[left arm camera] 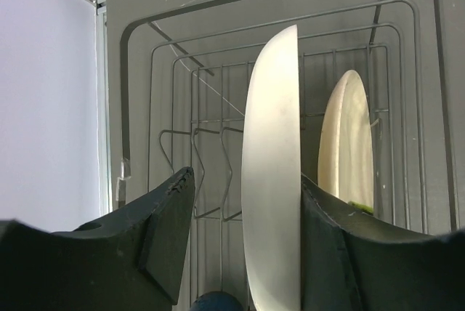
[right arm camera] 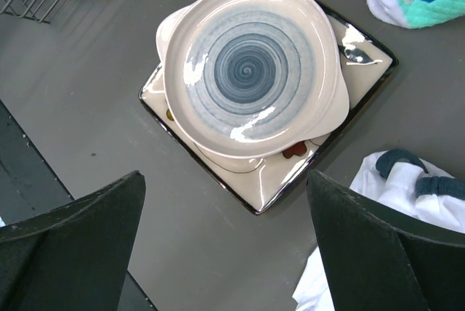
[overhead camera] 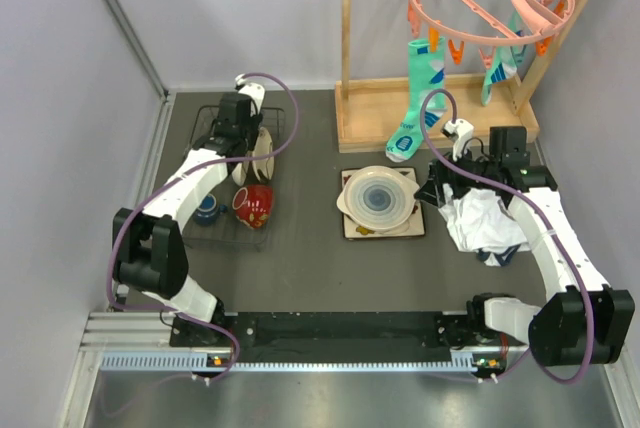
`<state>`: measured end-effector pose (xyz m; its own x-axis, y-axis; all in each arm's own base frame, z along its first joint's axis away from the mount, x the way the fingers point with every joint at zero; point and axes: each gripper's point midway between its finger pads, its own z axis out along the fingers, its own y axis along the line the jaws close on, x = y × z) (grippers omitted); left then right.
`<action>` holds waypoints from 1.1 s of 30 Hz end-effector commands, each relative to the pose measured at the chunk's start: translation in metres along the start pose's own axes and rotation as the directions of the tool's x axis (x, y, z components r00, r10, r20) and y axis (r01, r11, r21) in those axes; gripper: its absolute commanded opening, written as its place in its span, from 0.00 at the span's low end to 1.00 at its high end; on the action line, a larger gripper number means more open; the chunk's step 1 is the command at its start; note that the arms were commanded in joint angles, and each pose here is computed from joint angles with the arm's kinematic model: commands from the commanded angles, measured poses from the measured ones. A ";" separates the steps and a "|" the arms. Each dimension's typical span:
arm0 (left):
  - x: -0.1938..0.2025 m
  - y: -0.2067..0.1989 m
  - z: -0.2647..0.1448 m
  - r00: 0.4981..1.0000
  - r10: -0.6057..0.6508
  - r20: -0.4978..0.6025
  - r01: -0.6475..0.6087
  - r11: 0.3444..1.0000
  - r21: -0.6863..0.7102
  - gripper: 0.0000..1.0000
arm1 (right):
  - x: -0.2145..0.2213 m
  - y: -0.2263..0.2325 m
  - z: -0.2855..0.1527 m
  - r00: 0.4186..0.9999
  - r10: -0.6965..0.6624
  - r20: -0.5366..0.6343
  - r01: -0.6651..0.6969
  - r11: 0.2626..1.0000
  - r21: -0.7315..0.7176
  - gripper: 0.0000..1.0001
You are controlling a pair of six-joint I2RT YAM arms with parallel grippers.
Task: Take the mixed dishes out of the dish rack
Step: Pick up the plate from the dish rack.
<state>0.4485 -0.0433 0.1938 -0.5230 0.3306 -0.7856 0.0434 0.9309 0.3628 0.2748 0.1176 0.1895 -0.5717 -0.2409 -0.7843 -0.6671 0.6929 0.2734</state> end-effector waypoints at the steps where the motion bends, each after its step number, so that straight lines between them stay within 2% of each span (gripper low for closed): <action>1: -0.005 -0.002 0.006 0.999 -0.042 0.033 0.041 0.999 0.010 0.57 | -0.009 0.000 -0.002 0.998 -0.042 0.035 0.043 0.999 -0.009 0.92; 10: 0.008 -0.011 0.018 0.998 -0.066 -0.005 0.066 0.997 0.048 0.53 | -0.008 -0.001 -0.002 0.998 -0.045 0.034 0.045 0.999 -0.007 0.92; 15: 0.012 -0.013 0.022 0.997 -0.079 -0.019 0.080 0.995 0.063 0.46 | -0.007 0.000 -0.002 0.999 -0.044 0.028 0.044 0.999 -0.011 0.92; 20: 0.010 -0.011 0.020 0.996 -0.087 -0.013 0.088 0.994 0.072 0.27 | -0.007 -0.001 -0.001 0.999 -0.044 0.030 0.044 0.999 -0.010 0.92; 33: -0.014 0.006 0.005 0.993 -0.111 0.037 0.109 0.993 0.037 0.03 | -0.005 -0.001 0.000 0.999 -0.037 0.023 0.037 0.999 -0.014 0.92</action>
<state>0.4533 -0.0384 0.1695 -0.5636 0.2570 -0.7850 0.0341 0.9568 0.2888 0.2749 0.1171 0.1895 -0.5652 -0.2467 -0.7872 -0.6729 0.6899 0.2669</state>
